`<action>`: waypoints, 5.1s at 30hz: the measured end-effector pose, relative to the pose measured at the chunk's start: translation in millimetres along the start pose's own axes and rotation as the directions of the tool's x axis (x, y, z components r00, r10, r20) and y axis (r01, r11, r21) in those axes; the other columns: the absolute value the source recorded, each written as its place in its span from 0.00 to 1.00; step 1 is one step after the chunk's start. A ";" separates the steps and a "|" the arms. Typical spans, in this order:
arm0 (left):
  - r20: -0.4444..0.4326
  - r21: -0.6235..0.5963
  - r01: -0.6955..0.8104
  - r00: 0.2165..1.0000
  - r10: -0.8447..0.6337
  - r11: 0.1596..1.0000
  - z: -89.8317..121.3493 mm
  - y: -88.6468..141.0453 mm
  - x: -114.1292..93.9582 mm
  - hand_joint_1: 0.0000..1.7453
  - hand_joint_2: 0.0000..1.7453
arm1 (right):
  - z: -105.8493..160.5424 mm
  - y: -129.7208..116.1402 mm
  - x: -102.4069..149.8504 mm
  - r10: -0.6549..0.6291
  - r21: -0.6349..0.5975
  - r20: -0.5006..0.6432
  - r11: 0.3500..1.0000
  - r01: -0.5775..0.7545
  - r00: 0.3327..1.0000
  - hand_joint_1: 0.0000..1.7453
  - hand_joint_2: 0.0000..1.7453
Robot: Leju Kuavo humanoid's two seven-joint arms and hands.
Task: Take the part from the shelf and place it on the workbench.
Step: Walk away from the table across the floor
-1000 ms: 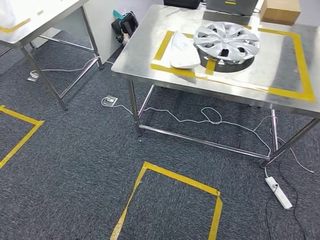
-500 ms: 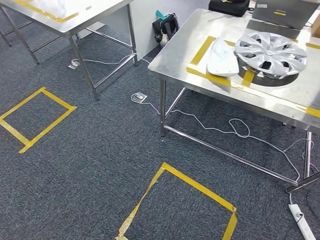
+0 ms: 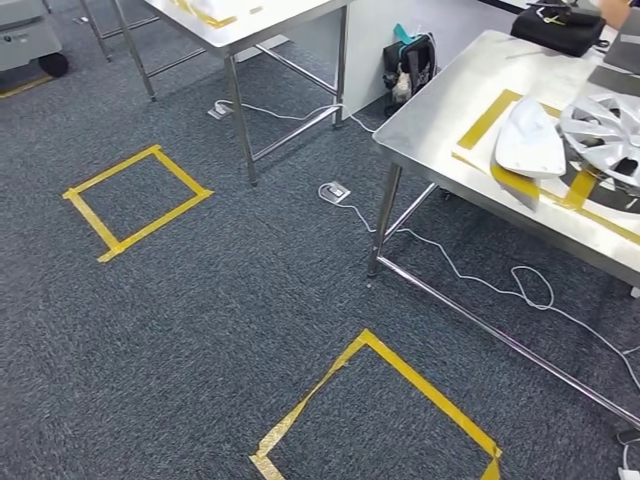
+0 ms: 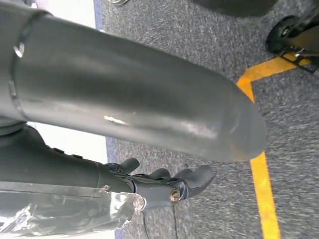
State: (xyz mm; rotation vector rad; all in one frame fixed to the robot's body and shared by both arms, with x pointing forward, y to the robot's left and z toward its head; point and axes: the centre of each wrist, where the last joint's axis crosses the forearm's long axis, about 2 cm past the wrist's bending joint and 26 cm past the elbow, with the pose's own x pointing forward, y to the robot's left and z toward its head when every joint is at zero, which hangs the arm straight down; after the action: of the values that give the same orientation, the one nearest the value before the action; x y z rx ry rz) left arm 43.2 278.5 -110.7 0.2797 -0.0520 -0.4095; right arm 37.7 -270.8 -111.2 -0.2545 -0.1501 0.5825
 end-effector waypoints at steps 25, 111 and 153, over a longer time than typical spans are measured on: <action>-0.008 -0.004 -0.001 1.000 0.001 1.000 -0.4 -0.1 -3.0 0.00 0.00 | 0.9 4.1 -2.4 0.004 0.017 0.027 1.000 -0.004 1.000 0.00 0.00; -0.005 -0.040 -0.029 1.000 0.029 0.999 2.0 -8.3 -1.3 0.00 0.00 | 3.6 10.2 -2.9 0.118 -0.112 0.146 0.988 -0.102 0.982 0.00 0.00; -0.004 -0.025 -0.035 0.999 0.035 0.999 1.4 -5.9 -0.7 0.00 0.00 | 4.4 12.2 2.2 0.143 -0.109 0.169 0.986 -0.125 0.975 0.00 0.00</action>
State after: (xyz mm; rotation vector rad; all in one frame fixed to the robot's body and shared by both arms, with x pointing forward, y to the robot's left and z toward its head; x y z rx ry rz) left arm 40.2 273.2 -111.0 0.2549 -0.0480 -0.3750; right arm 32.2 -258.9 -110.2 -0.3099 -0.3354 0.7335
